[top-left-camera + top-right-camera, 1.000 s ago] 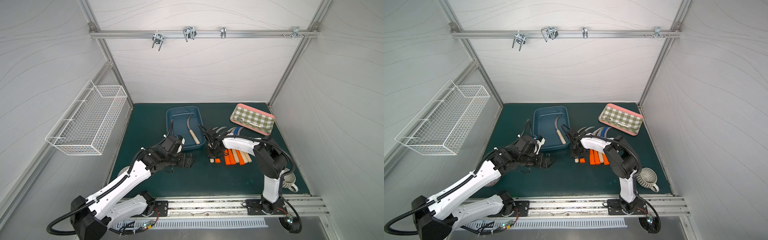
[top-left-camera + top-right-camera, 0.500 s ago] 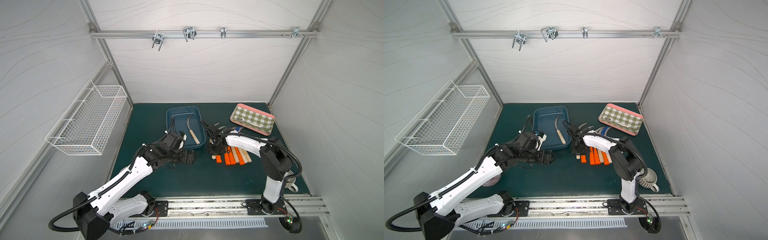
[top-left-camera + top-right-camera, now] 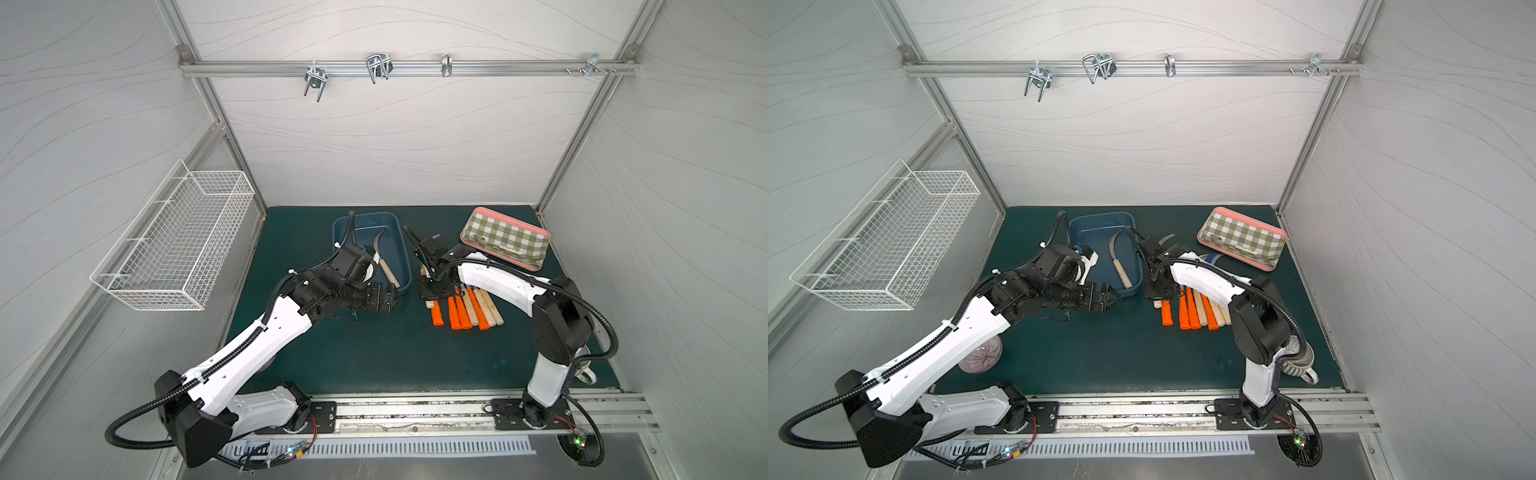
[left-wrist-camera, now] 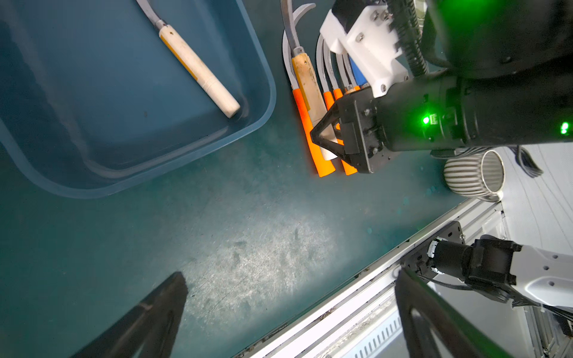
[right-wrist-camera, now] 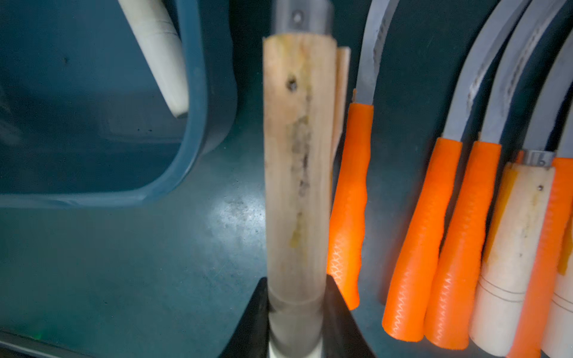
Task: Put small sickles into storage boxes
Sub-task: Pick up the sickle at the center of the board, then place the sickle in the storage box.
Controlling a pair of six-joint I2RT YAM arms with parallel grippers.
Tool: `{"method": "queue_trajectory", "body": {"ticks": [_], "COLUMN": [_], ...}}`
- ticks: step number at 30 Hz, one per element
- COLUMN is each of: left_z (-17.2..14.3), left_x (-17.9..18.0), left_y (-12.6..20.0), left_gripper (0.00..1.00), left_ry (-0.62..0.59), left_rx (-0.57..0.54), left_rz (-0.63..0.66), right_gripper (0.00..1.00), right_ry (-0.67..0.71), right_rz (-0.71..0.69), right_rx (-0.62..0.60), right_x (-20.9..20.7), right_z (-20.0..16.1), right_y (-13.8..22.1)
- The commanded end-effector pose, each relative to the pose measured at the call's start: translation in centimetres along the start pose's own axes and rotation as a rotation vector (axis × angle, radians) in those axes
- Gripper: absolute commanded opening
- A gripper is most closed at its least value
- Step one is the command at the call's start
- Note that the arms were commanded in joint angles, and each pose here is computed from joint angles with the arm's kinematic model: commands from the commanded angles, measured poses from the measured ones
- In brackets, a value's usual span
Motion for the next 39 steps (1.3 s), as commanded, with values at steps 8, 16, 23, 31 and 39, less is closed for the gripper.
{"method": "queue_trajectory", "body": {"ticks": [8,16,23,31,39], "left_z": [2.3,3.7,4.6,5.0,4.7], "left_x": [-1.1,-1.4,-0.2,1.8,3.3], "left_y": [1.7,2.4,2.9,3.4,2.9], "left_gripper": [0.99,0.99,0.99,0.99,0.99], "left_ry": [-0.024,-0.012,0.072,0.131,0.185], "left_rx": [-0.023,-0.028,-0.027,-0.026,-0.014], "left_rz": [0.022,0.033,0.024,0.051,0.07], "right_gripper": [0.11,0.11,0.11,0.11,0.11], "right_ry": [0.038,0.065,0.095,0.109,0.113], "right_rz": [0.018,0.066,0.125,0.196,0.246], "right_rx": [-0.053,-0.075,-0.085,-0.088,-0.088], "right_x": [0.7,2.2,3.9,5.8,7.5], "right_z": [1.9,3.5,5.1,6.7,8.3], "right_y": [4.4,5.8,6.0,5.5,4.2]}}
Point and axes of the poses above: each gripper's point midway between its finger pads, its own y axis back along the fingers, its own x axis along the line the jaws close on, z = x × y, the point moved 3 cm from there along y, back along the fingers, and after that the axes turned 2 degrees about y, right-handed, at the moved point
